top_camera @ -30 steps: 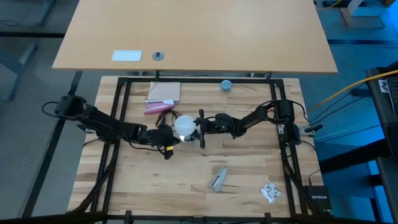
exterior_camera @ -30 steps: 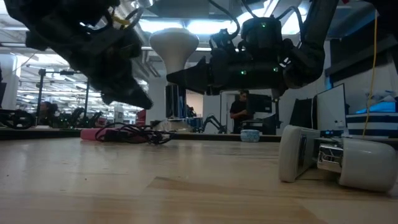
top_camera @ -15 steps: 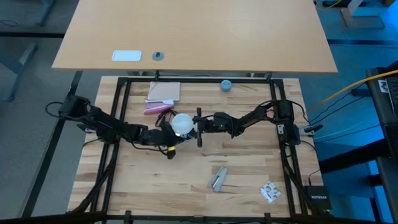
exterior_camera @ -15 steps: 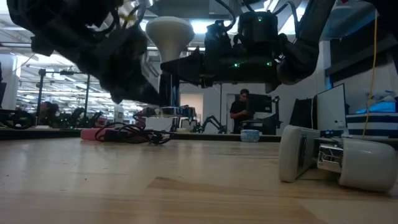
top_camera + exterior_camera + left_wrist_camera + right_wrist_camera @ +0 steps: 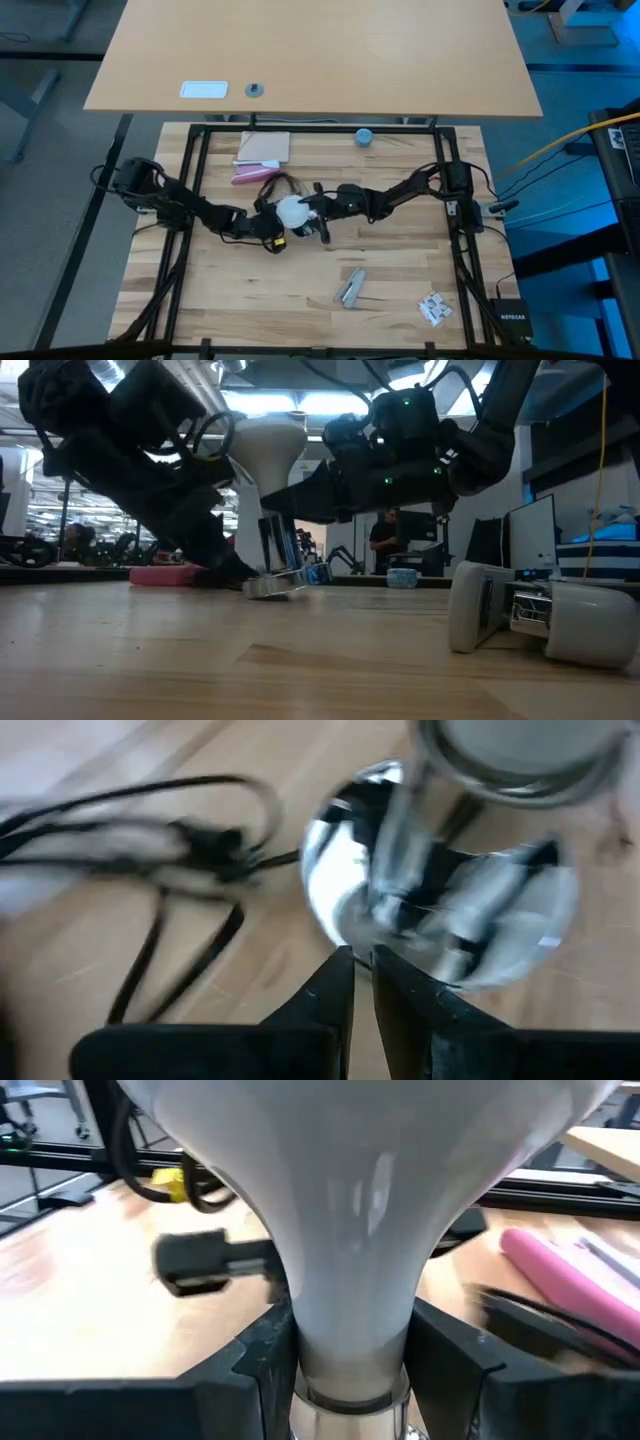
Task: Screw lightbulb
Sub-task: Remove the lightbulb from the lamp
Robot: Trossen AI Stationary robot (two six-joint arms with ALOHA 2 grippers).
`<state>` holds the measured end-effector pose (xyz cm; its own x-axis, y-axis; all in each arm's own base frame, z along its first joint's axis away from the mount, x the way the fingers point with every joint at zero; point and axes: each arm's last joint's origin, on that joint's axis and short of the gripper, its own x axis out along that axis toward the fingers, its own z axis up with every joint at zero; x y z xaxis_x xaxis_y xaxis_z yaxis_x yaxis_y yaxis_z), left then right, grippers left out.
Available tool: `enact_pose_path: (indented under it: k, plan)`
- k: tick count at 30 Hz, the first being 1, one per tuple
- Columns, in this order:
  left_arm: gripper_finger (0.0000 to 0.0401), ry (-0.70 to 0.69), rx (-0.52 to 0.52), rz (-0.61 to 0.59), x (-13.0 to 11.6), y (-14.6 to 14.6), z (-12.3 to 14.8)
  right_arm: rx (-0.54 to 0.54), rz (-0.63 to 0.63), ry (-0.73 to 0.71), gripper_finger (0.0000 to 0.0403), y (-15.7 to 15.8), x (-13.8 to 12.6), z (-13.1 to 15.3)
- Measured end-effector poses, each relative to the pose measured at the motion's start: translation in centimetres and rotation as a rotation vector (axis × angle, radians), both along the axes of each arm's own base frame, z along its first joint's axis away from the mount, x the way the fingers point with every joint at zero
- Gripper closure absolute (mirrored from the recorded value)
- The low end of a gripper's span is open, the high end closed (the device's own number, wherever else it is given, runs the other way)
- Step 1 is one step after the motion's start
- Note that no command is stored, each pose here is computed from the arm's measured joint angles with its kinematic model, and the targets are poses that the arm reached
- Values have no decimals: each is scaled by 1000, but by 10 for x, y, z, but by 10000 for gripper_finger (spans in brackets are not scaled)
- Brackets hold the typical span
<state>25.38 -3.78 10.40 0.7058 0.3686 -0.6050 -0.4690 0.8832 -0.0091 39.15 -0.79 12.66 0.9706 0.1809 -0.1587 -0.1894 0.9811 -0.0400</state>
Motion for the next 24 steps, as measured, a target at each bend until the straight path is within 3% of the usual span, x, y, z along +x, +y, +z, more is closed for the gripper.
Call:
enact_pose_path:
  k: [5, 14, 20, 24]
  plan:
    - [368, 31, 91, 71, -1, 3, -13, -1, 49, 24, 240, 11, 0, -2]
    - [368, 46, 312, 175, -2, 11, -7, 5, 95, 28, 240, 14, -1, -2]
    - [369, -10, 296, 151, -2, 7, 9, 0, 75, 28, 240, 13, -1, -2]
    - [383, -22, 144, -85, -7, -2, 29, -12, 35, 27, 240, 12, -1, -2]
